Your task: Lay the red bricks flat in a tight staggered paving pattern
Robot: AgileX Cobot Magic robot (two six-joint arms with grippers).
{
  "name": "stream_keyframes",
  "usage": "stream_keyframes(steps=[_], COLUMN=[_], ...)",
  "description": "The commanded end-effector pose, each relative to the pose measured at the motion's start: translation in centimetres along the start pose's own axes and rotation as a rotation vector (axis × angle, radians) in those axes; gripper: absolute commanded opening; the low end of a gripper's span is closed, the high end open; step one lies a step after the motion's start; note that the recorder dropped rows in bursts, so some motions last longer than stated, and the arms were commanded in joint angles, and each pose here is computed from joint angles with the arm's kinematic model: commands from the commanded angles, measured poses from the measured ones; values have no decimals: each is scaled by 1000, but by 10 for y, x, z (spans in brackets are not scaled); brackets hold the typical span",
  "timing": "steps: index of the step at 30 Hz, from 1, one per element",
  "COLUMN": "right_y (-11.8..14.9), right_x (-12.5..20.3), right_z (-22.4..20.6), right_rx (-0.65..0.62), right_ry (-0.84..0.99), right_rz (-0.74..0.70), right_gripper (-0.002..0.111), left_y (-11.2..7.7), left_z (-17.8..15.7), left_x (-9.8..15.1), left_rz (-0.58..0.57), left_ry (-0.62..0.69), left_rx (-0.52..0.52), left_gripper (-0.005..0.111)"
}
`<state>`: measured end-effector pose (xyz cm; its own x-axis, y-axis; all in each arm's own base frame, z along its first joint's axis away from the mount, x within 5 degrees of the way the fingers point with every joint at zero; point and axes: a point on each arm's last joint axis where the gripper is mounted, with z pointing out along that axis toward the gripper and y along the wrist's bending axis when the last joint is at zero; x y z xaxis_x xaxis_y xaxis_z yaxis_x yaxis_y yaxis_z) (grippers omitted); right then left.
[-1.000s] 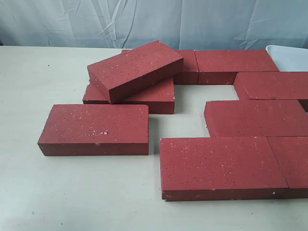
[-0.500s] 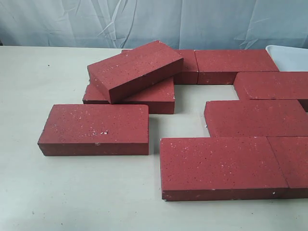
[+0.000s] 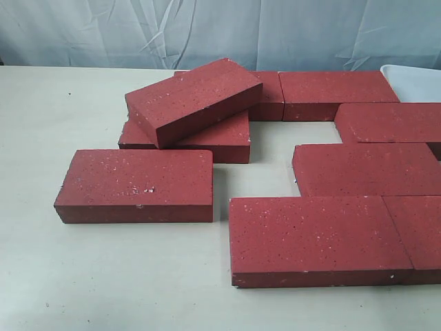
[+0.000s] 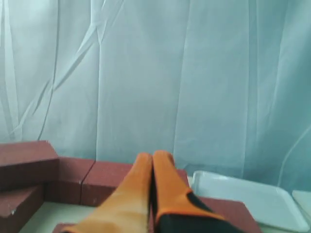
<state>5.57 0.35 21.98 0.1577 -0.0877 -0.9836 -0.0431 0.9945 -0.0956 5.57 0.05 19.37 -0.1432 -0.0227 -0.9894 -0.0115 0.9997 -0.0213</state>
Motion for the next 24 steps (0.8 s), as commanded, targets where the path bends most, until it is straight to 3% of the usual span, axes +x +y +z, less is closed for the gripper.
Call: stream_keyframes(steps=[1, 24], right_y=[0, 1], right_x=[-9, -21], right_z=[-1, -3], right_rx=[-3, -6], right_ry=[-101, -234], right_rz=[-5, -22], right_gripper=[0, 0], left_y=[0, 0], left_z=[0, 0], left_x=[1, 1], left_rz=[0, 0], left_ry=[-7, -7], left_rx=[2, 2], left_gripper=[0, 0])
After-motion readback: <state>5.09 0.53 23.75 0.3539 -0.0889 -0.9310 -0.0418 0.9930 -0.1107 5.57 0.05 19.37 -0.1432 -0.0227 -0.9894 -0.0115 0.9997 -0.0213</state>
